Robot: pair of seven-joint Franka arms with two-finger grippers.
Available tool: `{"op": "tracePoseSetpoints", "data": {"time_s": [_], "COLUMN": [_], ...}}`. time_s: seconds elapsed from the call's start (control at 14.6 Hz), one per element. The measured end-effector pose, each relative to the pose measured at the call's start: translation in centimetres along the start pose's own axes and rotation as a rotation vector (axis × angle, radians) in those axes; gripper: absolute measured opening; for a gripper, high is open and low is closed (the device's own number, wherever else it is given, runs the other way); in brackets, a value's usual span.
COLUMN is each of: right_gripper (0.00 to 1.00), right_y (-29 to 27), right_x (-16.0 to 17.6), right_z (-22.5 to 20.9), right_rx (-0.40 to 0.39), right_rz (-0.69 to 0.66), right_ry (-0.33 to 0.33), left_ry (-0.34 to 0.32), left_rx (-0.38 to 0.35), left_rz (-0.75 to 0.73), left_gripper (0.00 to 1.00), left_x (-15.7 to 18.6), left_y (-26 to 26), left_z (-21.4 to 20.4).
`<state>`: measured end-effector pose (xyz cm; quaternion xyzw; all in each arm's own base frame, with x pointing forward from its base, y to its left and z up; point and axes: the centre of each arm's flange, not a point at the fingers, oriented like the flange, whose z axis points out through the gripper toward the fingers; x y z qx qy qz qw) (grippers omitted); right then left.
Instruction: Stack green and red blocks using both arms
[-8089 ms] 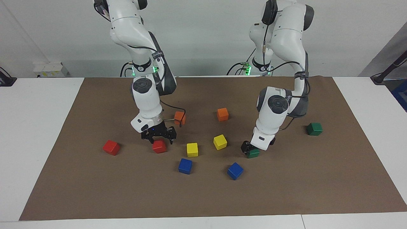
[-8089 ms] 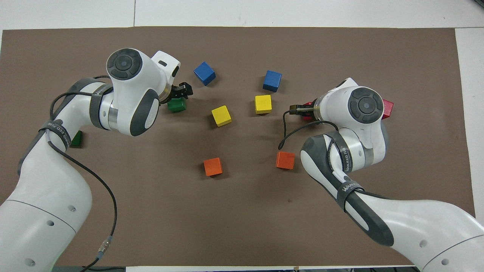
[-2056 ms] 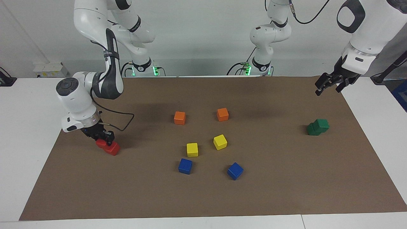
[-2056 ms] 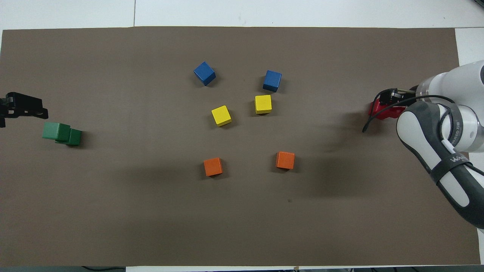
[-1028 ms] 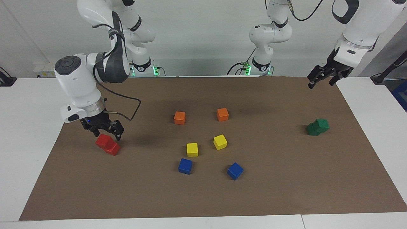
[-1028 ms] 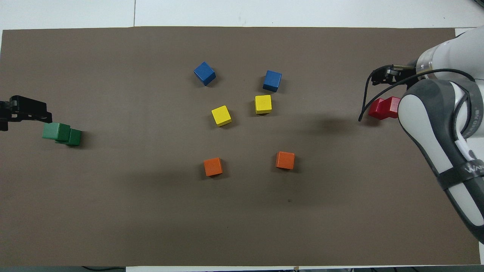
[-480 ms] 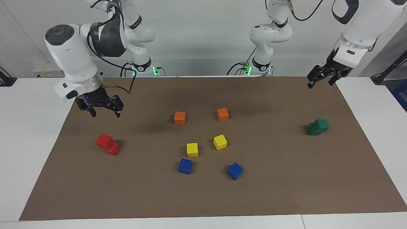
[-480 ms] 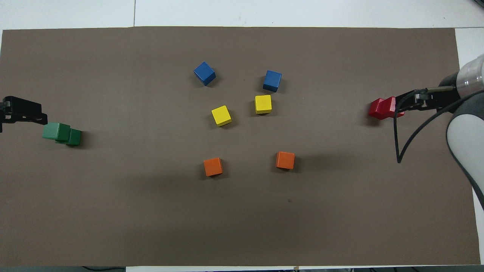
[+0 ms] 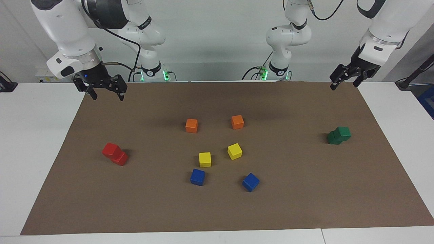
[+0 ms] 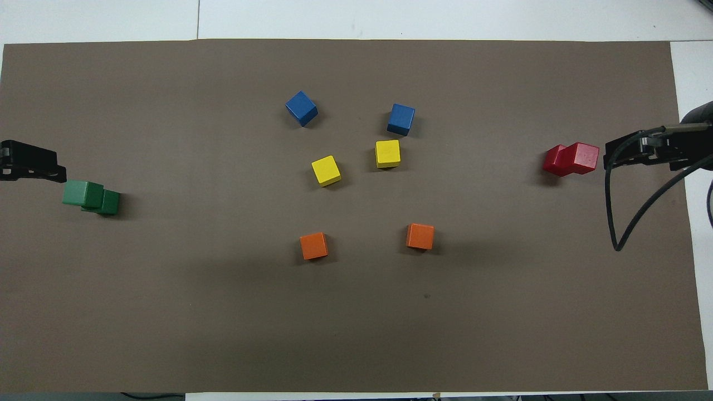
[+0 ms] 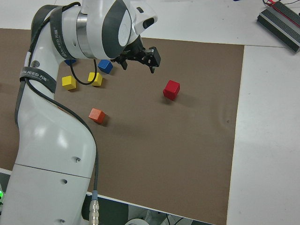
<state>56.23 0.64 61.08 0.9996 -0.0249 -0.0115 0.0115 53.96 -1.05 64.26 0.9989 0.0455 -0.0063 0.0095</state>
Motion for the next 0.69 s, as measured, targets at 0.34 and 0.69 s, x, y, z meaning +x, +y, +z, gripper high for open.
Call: {"op": "tracePoseSetpoints", "data": {"time_s": [0.34,0.69], "right_gripper": [1.00,1.00], "right_y": [-0.04,-0.10], "right_x": [0.26,0.26], "right_z": [0.59,0.64], "right_rx": [0.000,0.000], "right_rz": [-0.001,-0.002], "right_ry": [-0.011,-0.012], "left_ry": [0.000,0.000], "left_rx": [0.000,0.000], "left_rz": [-0.001,-0.001], "left_gripper": [1.00,1.00], "left_x": [0.00,0.00], "left_y": [-0.05,-0.03], "left_z": [0.00,0.00]}}
